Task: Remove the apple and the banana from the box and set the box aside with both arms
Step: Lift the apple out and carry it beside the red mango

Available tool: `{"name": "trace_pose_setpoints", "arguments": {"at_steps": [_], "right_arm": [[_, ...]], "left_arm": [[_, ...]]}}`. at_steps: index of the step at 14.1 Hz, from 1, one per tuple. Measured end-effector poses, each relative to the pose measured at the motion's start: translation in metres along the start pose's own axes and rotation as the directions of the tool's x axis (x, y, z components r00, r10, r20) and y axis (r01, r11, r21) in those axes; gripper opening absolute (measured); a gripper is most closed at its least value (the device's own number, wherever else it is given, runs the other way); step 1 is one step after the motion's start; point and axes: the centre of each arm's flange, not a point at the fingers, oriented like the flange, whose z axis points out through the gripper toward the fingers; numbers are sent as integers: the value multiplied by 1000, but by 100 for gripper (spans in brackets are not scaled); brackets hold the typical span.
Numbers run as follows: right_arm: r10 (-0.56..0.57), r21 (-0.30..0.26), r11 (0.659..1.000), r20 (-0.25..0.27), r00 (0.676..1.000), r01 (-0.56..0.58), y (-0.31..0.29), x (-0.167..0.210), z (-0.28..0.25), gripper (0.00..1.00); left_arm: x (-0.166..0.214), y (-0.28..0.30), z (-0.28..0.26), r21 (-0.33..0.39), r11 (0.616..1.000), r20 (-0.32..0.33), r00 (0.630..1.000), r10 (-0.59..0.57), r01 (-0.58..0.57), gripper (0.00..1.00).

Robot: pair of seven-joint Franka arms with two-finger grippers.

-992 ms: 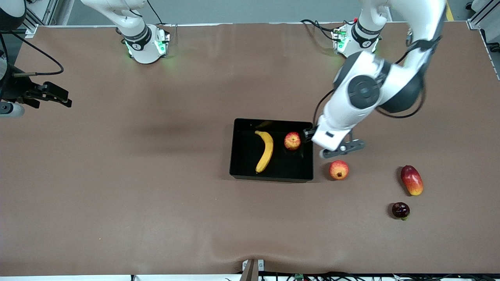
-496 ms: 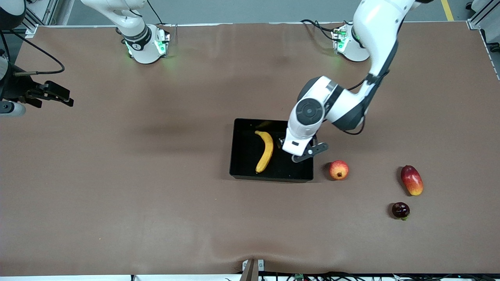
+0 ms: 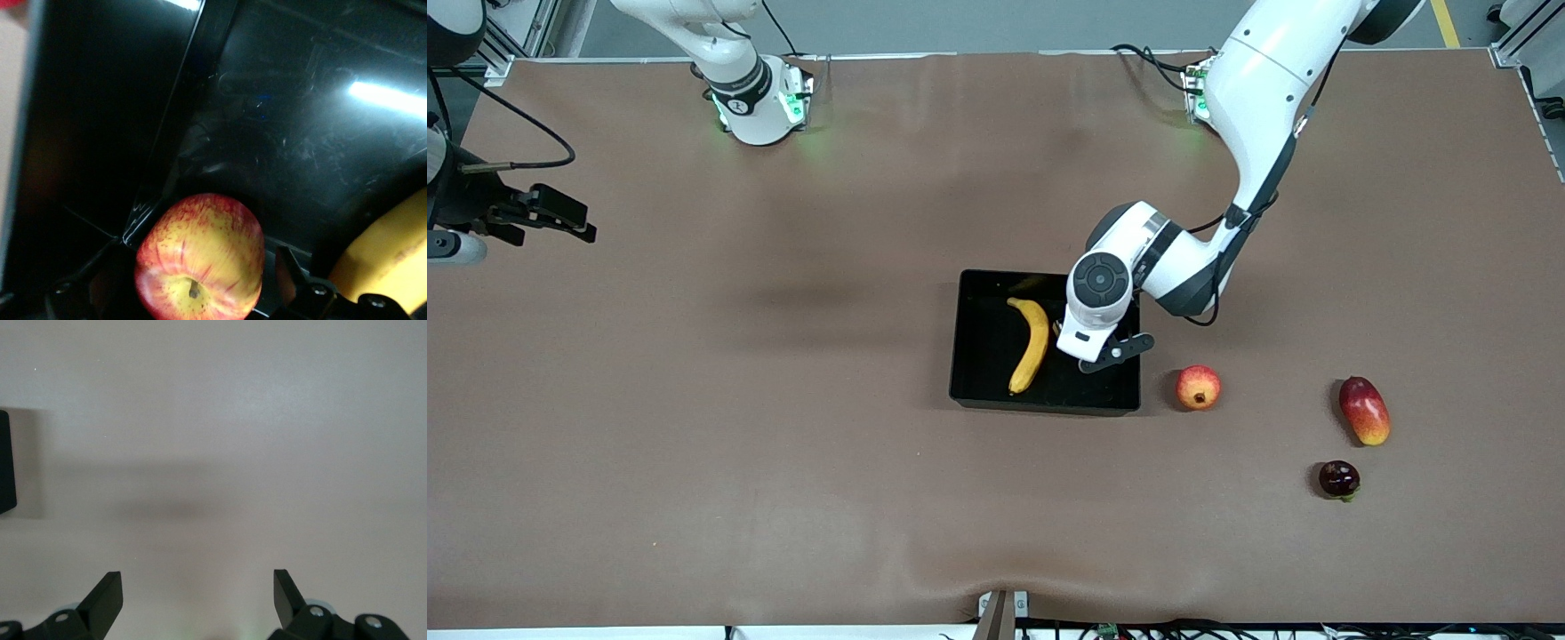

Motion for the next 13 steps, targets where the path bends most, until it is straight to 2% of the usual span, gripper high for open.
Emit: {"name": "trace_pose_setpoints", "arguments": {"at_steps": [2, 3, 6, 9, 11, 13], "right_arm": [[1, 0, 1000, 0, 1000, -1, 1, 0, 0, 100], [1, 0, 1000, 1, 1000, -1, 1, 0, 0, 100], [1, 1, 1000, 1, 1000, -1, 1, 0, 0, 100], [2, 1, 1000, 2, 1000, -2, 1, 0, 1, 100], [1, 1, 1000, 2, 1000, -1, 1, 0, 1, 100], [0, 1, 1000, 2, 1000, 0, 0, 0, 1, 100]], "left_arm": [[-1, 2, 0, -1, 1000, -1, 1000, 3, -3, 81], [-1, 4, -3, -8, 1000, -6, 1000, 4, -4, 76], [6, 10, -36, -46, 999, -38, 999, -1, 0, 76], [18, -3, -120, -76, 997, -98, 995, -7, -1, 76], [39, -42, -177, -85, 996, -139, 990, 14, -26, 76], [80, -99, -205, -80, 995, -152, 988, 41, -53, 76]]}}
